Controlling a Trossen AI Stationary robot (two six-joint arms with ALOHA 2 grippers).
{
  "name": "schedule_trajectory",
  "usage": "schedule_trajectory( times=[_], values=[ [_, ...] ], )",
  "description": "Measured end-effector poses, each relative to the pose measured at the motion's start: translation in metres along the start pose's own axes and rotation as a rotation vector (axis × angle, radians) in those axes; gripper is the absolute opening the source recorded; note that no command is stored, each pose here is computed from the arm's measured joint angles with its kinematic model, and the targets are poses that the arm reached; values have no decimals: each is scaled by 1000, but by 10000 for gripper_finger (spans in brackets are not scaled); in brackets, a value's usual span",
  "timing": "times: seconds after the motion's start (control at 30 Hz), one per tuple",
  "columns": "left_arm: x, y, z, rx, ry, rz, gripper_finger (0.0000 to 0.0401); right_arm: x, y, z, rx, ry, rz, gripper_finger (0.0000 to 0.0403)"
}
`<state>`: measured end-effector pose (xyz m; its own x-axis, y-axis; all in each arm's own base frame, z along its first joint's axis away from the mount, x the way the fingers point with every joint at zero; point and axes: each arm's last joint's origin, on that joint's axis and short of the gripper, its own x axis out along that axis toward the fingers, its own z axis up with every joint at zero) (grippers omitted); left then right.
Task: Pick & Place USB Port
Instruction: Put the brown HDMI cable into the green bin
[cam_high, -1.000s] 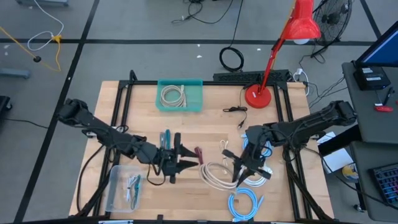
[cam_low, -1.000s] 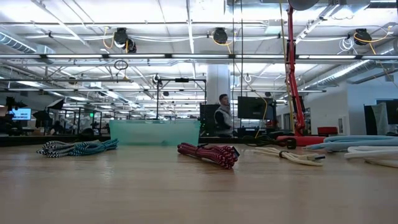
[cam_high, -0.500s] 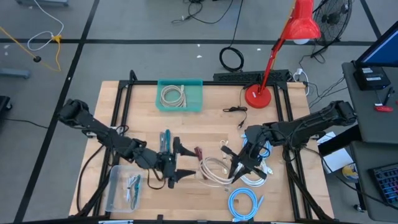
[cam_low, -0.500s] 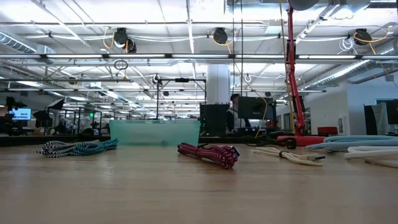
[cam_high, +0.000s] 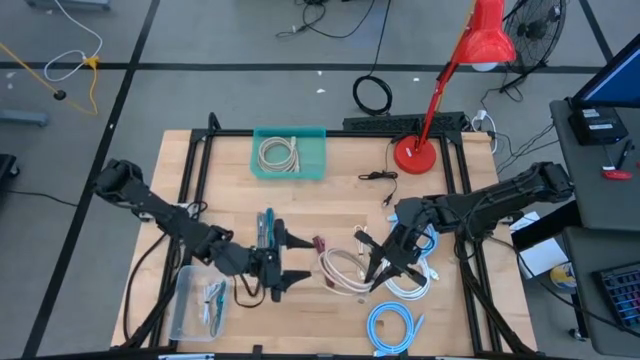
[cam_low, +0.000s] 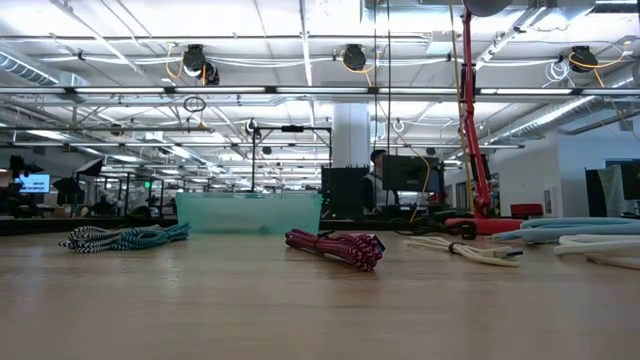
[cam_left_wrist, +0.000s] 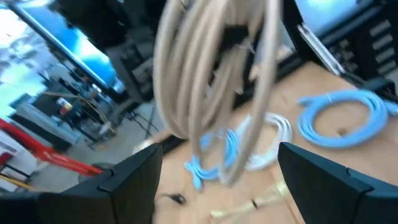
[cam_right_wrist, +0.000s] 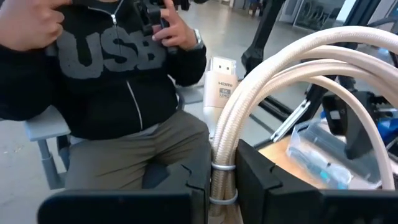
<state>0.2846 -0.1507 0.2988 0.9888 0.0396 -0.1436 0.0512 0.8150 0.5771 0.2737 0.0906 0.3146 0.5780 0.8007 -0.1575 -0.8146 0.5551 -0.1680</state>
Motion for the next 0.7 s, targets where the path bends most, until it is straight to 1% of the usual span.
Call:
schedule_trajectory(
  times=[0.13, 0.3, 0.47, 0.63, 0.7],
  values=[
    [5, 11, 0, 11, -33, 39, 322, 0, 0, 0, -10, -3, 0, 34],
    [14, 27, -8, 26, -22, 74, 322, 2, -2, -1, -14, -9, 1, 34],
    [22, 39, -14, 19, -90, -4, 322, 4, -3, -3, -7, -7, 4, 34],
    [23, 40, -14, 19, -126, -56, 320, 5, -2, -4, 2, -2, 7, 34],
    [23, 38, -13, 21, -145, -82, 311, 5, -2, -4, 4, 1, 7, 34]
  ],
)
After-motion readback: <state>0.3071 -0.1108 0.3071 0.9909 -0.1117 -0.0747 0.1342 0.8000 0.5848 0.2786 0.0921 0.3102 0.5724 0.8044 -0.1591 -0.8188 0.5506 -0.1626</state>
